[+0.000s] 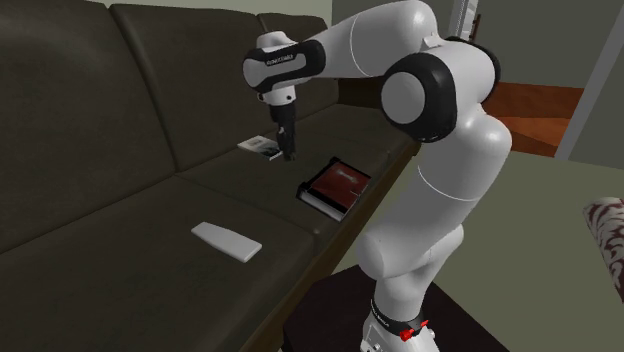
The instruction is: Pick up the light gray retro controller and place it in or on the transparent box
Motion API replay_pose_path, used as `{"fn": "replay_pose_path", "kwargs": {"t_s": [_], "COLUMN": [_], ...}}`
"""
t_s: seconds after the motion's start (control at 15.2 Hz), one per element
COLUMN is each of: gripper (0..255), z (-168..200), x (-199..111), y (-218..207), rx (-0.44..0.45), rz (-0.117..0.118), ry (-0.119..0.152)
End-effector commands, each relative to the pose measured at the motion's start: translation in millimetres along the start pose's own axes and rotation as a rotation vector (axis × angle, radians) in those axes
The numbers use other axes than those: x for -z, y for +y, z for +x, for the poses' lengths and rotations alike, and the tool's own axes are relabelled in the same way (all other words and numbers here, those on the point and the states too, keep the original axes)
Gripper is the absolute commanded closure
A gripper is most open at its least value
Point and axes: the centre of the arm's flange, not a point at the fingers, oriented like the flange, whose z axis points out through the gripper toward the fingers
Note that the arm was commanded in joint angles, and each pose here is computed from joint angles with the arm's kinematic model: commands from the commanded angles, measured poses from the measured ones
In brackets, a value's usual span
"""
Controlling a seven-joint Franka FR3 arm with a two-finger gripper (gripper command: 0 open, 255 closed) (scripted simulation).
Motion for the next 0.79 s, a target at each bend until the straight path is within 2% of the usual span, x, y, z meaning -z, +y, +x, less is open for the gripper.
{"fn": "replay_pose_path", "kwargs": {"t_s": [0.0, 0.73], "gripper": [255, 255], "z": [-29, -173], "x": [-5, -20], "y": [3, 34], "rx": [0.001, 0.001], "rz": [0.001, 0.001], "ry": [0.001, 0.001]}}
